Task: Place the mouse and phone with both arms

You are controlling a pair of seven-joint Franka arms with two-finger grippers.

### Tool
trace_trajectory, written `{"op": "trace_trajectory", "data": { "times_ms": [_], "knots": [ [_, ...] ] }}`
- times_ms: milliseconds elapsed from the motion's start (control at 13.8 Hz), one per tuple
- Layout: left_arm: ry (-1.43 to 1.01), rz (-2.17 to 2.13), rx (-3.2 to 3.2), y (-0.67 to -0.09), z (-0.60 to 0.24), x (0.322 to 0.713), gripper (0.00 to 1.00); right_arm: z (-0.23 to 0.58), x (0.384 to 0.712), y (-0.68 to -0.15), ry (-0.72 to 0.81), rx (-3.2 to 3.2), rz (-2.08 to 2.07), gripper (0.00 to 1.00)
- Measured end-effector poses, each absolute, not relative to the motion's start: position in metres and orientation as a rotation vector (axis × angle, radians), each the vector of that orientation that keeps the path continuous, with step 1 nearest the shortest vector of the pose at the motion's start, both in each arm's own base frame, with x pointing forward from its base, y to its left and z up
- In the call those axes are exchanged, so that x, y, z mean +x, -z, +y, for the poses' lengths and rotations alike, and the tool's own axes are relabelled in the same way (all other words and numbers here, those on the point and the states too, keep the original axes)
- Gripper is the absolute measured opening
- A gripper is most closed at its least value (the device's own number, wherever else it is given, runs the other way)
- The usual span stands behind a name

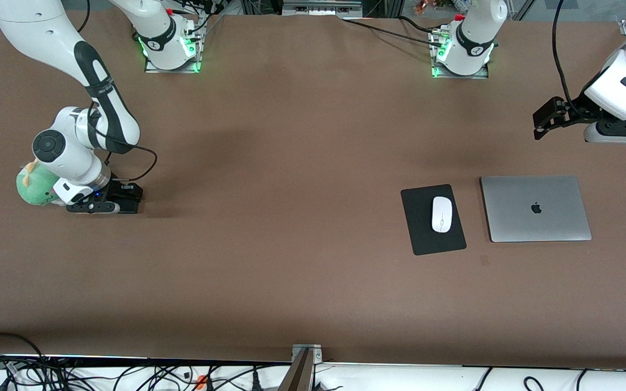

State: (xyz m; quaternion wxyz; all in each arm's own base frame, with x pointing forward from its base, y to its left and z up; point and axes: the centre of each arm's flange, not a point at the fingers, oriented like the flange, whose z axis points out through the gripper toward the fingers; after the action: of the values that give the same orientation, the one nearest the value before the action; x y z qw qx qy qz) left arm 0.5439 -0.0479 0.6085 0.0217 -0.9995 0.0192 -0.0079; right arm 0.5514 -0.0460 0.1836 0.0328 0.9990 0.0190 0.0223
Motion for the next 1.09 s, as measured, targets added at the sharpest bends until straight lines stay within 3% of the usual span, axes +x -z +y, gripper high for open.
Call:
{"op": "trace_trajectory", "data": {
  "times_ms": [72, 507, 797, 1087],
  "knots": [
    [0.025, 0.060, -3.097, -0.609, -0.048, 0.544, 1.00, -0.046, 0.551, -0.184, -0.069, 3.075, 0.060, 1.00],
    [0.026, 0.060, -3.098, -0.609, -0.048, 0.544, 1.00, -0.042, 0.570, -0.215, -0.010, 3.090, 0.065, 1.00],
    [0.027, 0.060, -3.098, -0.609, -0.048, 0.544, 1.00, -0.038, 0.590, -0.293, 0.011, 3.115, 0.066, 1.00],
    [0.027, 0.060, -3.098, -0.610, -0.048, 0.544, 1.00, -0.036, 0.586, -0.385, 0.044, 3.145, 0.068, 1.00]
  ]
}}
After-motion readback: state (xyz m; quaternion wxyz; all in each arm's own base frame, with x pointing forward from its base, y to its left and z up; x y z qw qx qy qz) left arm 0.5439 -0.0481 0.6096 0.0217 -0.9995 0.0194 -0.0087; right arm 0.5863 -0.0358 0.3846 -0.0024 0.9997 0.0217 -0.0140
